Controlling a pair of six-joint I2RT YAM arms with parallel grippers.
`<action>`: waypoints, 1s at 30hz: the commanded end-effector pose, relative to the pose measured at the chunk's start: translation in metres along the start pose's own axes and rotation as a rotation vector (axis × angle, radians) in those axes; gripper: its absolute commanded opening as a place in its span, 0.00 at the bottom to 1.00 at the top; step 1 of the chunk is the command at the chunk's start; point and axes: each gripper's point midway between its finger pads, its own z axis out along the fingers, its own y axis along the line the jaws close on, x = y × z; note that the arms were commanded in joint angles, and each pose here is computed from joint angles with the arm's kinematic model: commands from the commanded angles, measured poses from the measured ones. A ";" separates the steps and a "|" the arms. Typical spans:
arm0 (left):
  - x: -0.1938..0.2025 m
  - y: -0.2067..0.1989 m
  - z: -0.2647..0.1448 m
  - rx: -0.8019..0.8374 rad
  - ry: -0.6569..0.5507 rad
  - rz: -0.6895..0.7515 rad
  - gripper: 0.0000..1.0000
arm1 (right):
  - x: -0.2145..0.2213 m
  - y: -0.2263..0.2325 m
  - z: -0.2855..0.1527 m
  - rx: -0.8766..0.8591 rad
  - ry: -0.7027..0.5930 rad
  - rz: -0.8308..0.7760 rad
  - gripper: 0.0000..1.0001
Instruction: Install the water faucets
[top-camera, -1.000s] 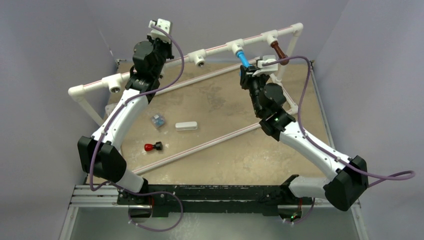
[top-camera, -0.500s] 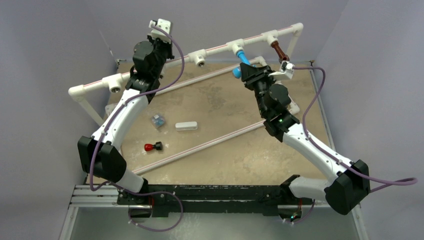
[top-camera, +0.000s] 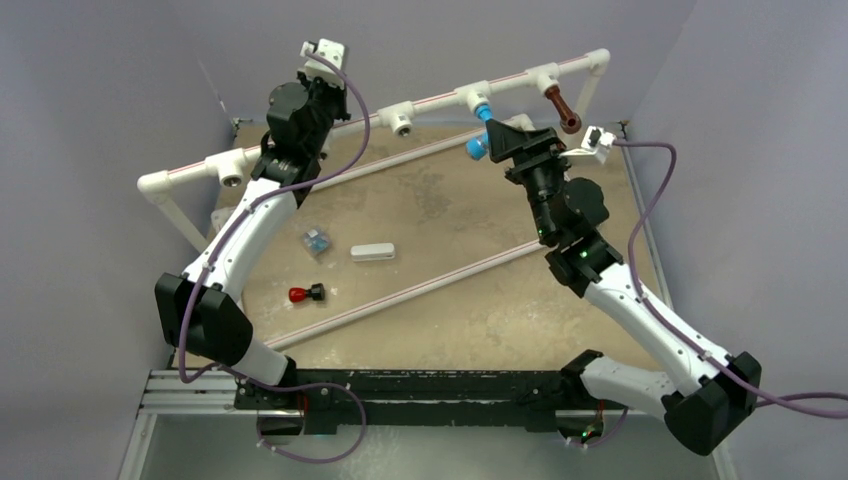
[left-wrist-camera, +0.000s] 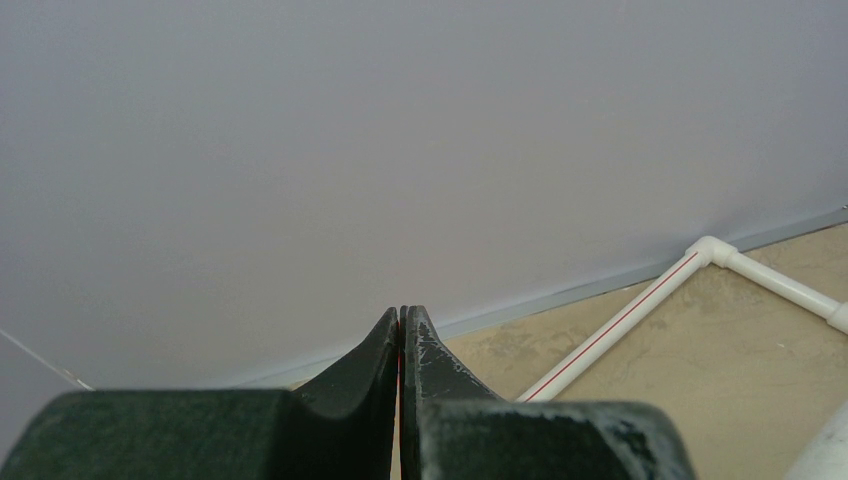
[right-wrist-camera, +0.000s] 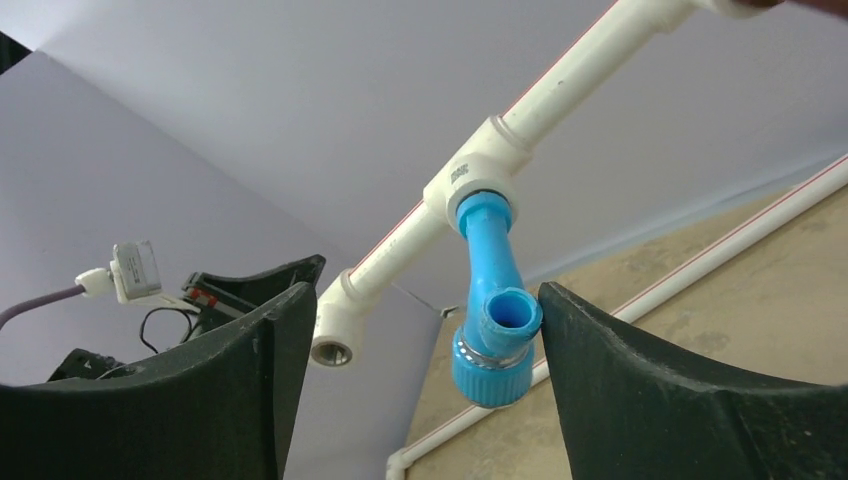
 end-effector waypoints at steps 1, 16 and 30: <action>0.051 -0.025 -0.008 0.088 0.158 0.010 0.00 | -0.037 0.009 -0.015 0.002 -0.084 -0.123 0.84; 0.056 -0.025 -0.005 0.088 0.169 0.012 0.00 | -0.052 -0.002 -0.037 -0.085 0.077 -1.107 0.82; 0.055 -0.024 -0.005 0.082 0.168 0.018 0.00 | -0.011 -0.042 -0.045 -0.176 0.261 -1.991 0.79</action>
